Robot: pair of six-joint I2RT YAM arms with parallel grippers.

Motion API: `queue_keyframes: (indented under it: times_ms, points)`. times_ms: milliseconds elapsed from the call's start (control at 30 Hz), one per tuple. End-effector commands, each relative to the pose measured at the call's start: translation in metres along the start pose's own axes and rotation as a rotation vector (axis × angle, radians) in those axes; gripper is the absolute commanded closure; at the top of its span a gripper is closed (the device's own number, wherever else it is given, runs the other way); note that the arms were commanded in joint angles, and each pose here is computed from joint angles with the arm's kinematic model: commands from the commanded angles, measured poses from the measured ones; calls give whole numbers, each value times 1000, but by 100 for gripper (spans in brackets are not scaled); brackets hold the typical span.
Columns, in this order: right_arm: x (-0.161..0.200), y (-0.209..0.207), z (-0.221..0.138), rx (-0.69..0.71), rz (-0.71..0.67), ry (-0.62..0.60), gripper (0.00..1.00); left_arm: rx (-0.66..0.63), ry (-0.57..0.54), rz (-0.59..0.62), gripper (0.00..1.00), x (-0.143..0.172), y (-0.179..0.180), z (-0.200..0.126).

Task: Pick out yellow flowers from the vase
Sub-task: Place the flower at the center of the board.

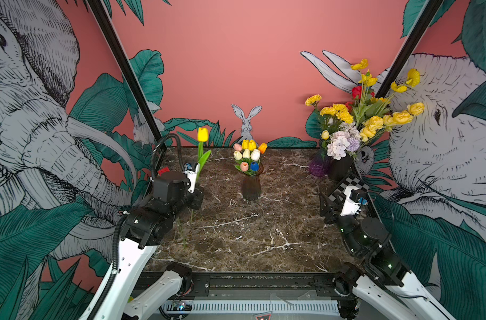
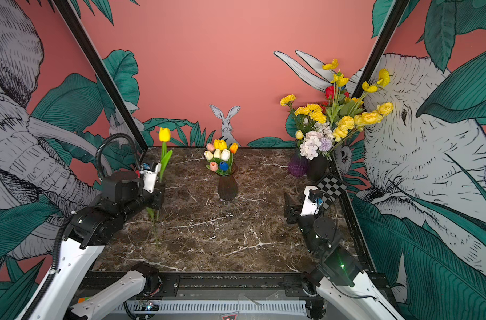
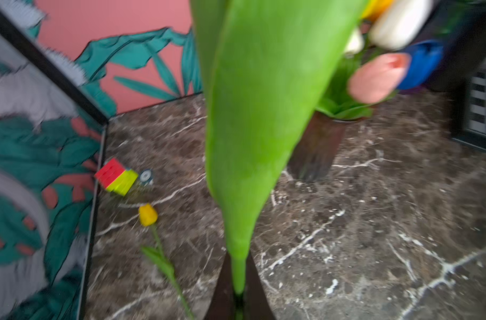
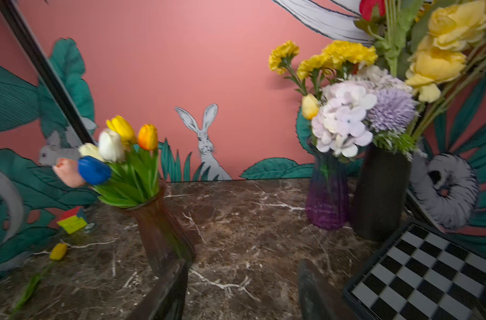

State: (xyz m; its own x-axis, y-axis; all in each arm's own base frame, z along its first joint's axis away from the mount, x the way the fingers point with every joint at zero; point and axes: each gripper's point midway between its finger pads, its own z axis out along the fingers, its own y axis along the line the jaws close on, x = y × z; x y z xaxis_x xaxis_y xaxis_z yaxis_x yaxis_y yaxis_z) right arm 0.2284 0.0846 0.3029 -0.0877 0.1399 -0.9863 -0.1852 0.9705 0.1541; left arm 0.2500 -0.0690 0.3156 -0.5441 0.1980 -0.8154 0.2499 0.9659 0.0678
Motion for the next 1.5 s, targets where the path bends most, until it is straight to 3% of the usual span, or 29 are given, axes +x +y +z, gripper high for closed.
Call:
queue_keyframes:
  times_ms: [0, 100, 267, 700, 867, 1200, 1467]
  points:
    - [-4, -24, -5, 122, 21, -40, 38, -69, 223, -118, 100, 47, 31, 18]
    - [2, -25, -6, 125, 15, -26, 37, -132, 310, -185, 100, 66, 49, 37]
    - [15, -27, -6, 122, 18, -7, 36, -122, 452, -266, 100, 98, 45, 77]
    - [38, -27, -4, 107, -14, 0, 35, -198, 802, -300, 100, 197, 58, 144]
    - [42, -24, -1, 93, -48, 8, 33, -184, 875, -326, 100, 230, 64, 156]
    - [42, -16, 2, 53, -54, 1, 31, -153, 959, -413, 100, 261, 71, 170]
    - [40, -17, 0, 51, -48, -1, 31, -270, 999, -493, 100, 273, 108, 158]
